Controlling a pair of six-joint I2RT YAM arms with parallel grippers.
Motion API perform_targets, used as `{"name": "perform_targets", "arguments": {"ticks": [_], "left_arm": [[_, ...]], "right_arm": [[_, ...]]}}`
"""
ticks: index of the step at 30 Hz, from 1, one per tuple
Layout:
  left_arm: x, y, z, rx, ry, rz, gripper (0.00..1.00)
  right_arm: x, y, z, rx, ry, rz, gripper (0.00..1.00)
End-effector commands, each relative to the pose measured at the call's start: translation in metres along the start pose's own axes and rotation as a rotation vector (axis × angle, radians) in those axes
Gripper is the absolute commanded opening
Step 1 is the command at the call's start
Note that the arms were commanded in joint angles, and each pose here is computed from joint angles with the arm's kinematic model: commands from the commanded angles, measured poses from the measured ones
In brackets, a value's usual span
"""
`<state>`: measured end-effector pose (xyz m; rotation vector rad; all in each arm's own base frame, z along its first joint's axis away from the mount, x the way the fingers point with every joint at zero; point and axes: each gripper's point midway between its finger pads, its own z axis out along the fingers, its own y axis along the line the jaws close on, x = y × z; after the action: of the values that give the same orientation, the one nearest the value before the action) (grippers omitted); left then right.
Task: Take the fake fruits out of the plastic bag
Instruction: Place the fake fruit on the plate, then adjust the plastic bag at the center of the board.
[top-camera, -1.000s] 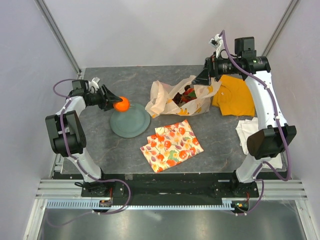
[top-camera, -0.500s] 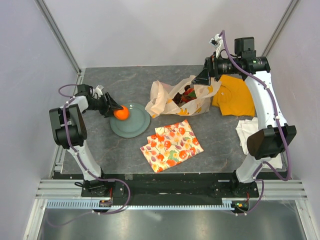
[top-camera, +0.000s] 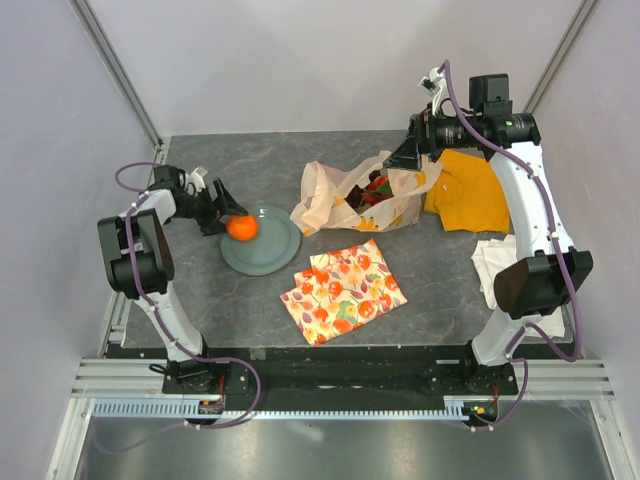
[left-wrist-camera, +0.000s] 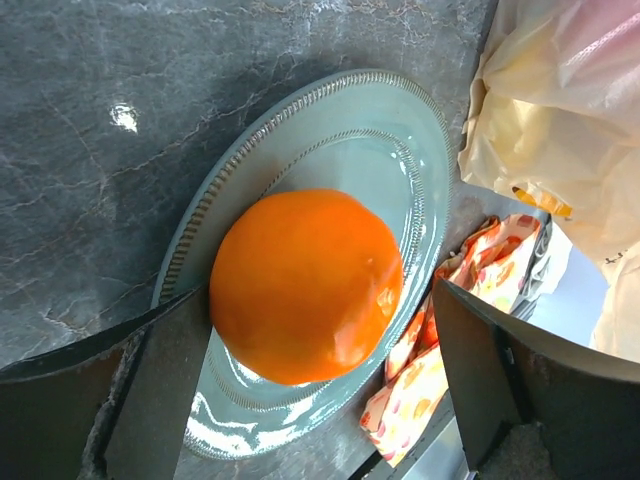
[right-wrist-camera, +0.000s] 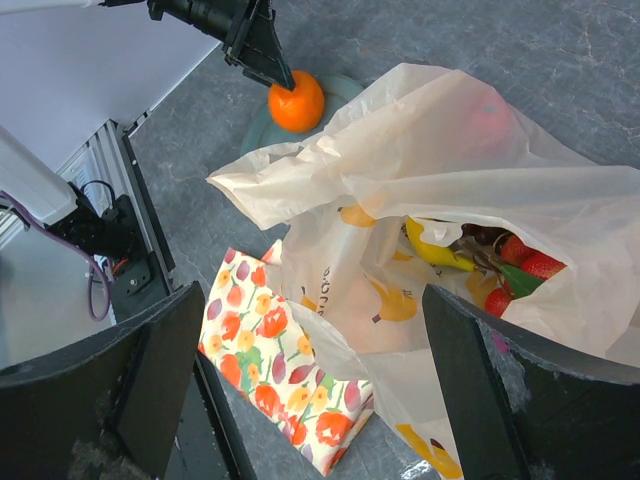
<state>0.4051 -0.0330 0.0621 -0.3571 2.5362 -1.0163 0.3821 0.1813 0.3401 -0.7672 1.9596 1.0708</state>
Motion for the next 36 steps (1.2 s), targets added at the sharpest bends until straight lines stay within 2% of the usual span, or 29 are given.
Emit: {"name": "perform_targets", "arguments": {"ticks": [1, 3, 7, 9, 11, 12, 13, 14, 16, 17, 18, 21, 25, 32, 34, 36], "left_arm": [[-0.012, 0.020, -0.017, -0.158, -0.063, 0.111, 0.98], [-0.023, 0.018, -0.033, -0.213, -0.121, 0.154, 0.99], [-0.052, 0.029, -0.077, -0.448, -0.275, 0.220, 0.99], [-0.062, 0.021, -0.090, -0.470, -0.334, 0.277, 0.99], [-0.064, -0.004, -0.101, -0.415, -0.379, 0.340, 0.99], [-0.062, -0.022, -0.100, -0.349, -0.378, 0.403, 0.99], [-0.048, -0.061, -0.097, -0.178, -0.359, 0.474, 0.99], [-0.039, -0.082, -0.096, -0.093, -0.343, 0.552, 0.99], [-0.001, -0.131, -0.082, 0.094, -0.266, 0.710, 0.99], [0.011, -0.152, -0.086, 0.127, -0.274, 0.784, 0.99], [0.035, -0.180, -0.074, 0.188, -0.230, 0.890, 0.99], [0.071, -0.224, -0.057, 0.279, -0.189, 1.024, 0.99], [0.082, -0.251, -0.029, 0.265, -0.170, 1.127, 0.99], [0.095, -0.254, 0.016, 0.162, -0.111, 1.256, 0.99], [0.091, -0.249, 0.027, 0.116, -0.098, 1.261, 0.90], [0.084, -0.262, 0.027, 0.140, -0.107, 1.284, 0.69]], "right_arm": [[-0.011, 0.007, -0.005, -0.006, -0.028, -0.051, 0.98], [-0.010, 0.007, -0.004, -0.005, -0.026, -0.052, 0.98], [-0.010, 0.000, -0.006, 0.032, -0.017, -0.092, 0.98], [-0.010, -0.013, -0.010, 0.112, 0.000, -0.148, 0.98], [-0.010, -0.031, -0.014, 0.207, 0.021, -0.194, 0.97], [-0.009, -0.036, -0.016, 0.240, 0.028, -0.204, 0.96], [0.001, -0.046, -0.015, 0.273, 0.048, -0.194, 0.95], [0.000, -0.050, -0.016, 0.296, 0.042, -0.222, 0.92], [0.021, -0.063, -0.013, 0.329, 0.084, -0.224, 0.89], [0.022, -0.064, -0.011, 0.331, 0.080, -0.236, 0.86], [0.027, -0.064, -0.008, 0.319, 0.086, -0.235, 0.84], [0.039, -0.061, 0.002, 0.302, 0.102, -0.240, 0.80], [0.053, -0.052, 0.011, 0.305, 0.112, -0.267, 0.78], [0.067, -0.048, 0.018, 0.352, 0.112, -0.291, 0.79], [0.079, -0.048, 0.024, 0.341, 0.131, -0.273, 0.79], [0.094, -0.058, 0.030, 0.374, 0.173, -0.266, 0.79]]}}
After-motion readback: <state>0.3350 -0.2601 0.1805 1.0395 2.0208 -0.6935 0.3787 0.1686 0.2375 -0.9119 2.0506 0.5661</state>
